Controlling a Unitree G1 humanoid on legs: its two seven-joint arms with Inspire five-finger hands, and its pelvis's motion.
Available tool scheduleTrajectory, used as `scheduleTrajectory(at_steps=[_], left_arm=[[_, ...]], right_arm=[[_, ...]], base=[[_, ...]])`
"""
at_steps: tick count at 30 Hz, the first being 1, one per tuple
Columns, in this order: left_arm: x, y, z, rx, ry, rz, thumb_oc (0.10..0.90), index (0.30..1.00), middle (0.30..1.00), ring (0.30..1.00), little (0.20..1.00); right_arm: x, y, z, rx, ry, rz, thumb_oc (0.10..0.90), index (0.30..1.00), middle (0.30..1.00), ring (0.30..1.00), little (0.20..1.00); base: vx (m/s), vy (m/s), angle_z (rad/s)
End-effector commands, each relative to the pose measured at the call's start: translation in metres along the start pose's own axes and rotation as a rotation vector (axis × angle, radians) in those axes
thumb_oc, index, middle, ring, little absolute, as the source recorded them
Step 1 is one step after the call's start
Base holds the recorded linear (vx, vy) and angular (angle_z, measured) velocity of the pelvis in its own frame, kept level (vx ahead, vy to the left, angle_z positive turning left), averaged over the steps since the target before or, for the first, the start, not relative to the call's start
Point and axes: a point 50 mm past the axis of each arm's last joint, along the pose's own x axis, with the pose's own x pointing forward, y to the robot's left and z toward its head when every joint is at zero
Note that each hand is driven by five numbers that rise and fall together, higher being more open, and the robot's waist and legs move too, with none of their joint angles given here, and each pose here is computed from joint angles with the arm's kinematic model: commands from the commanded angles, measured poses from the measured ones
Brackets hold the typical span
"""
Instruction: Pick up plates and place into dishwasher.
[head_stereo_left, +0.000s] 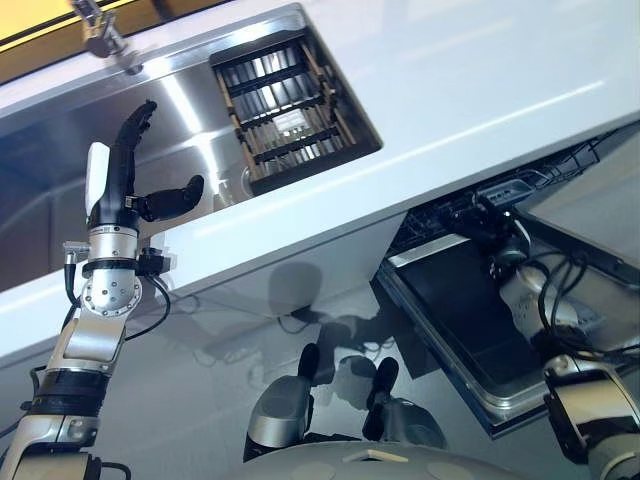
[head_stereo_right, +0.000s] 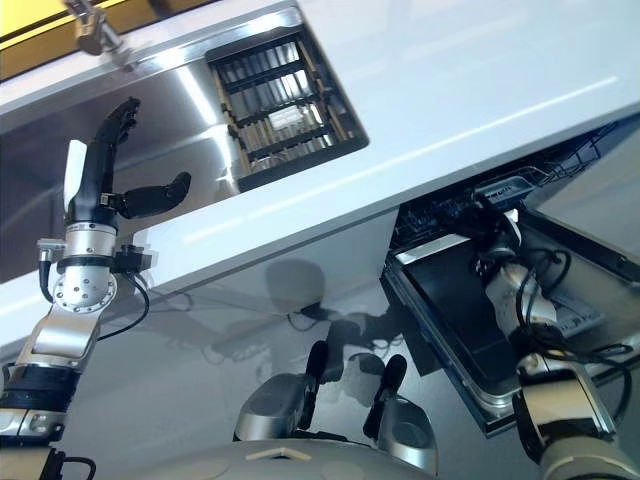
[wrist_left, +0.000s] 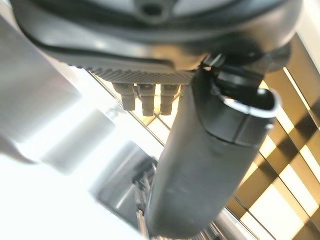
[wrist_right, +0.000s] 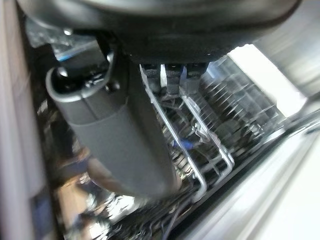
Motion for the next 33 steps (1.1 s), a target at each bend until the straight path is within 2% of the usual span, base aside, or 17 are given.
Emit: scheduleTrajectory(at_steps=[1, 7, 13, 20, 33], left_arm=[[-0.001, 0.013, 0.016, 0.024, -0.126, -0.015, 0.800, 0.900, 0.900, 0.900, 0.900], [-0.004, 0.014, 0.015, 0.026, -0.126, -0.026, 0.800, 0.900, 0.900, 0.900, 0.900], [0.001, 0.017, 0.020, 0.029, -0.136, -0.015, 0.800, 0.900, 0.900, 0.900, 0.900], [0.011, 0.030, 0.023, 0.018, -0.138, 0.003, 0.800, 0.900, 0.900, 0.900, 0.900], [0.036, 0.052, 0.025, -0.027, -0.100, 0.052, 0.800, 0.900, 0.900, 0.900, 0.900]], right_arm=[[-0.005, 0.118, 0.104, -0.032, -0.462, 0.412, 0.800, 0.900, 0.900, 0.900, 0.900], [0.001, 0.091, 0.084, 0.174, -0.394, 0.177, 0.800, 0.900, 0.900, 0.900, 0.900], [-0.002, 0.054, 0.050, 0.121, -0.317, -0.024, 0.800, 0.900, 0.900, 0.900, 0.900], [-0.017, 0.001, 0.030, 0.066, -0.283, -0.139, 0.800, 0.900, 0.900, 0.900, 0.900], [-0.049, -0.069, 0.054, -0.026, -0.436, -0.415, 0.800, 0.900, 0.900, 0.900, 0.900]], base=[[0.04, 0.024, 0.08], [0.02, 0.015, 0.02], [-0.04, 0.011, -0.08], [-0.06, -0.023, -0.18], [-0.06, -0.043, -0.33]])
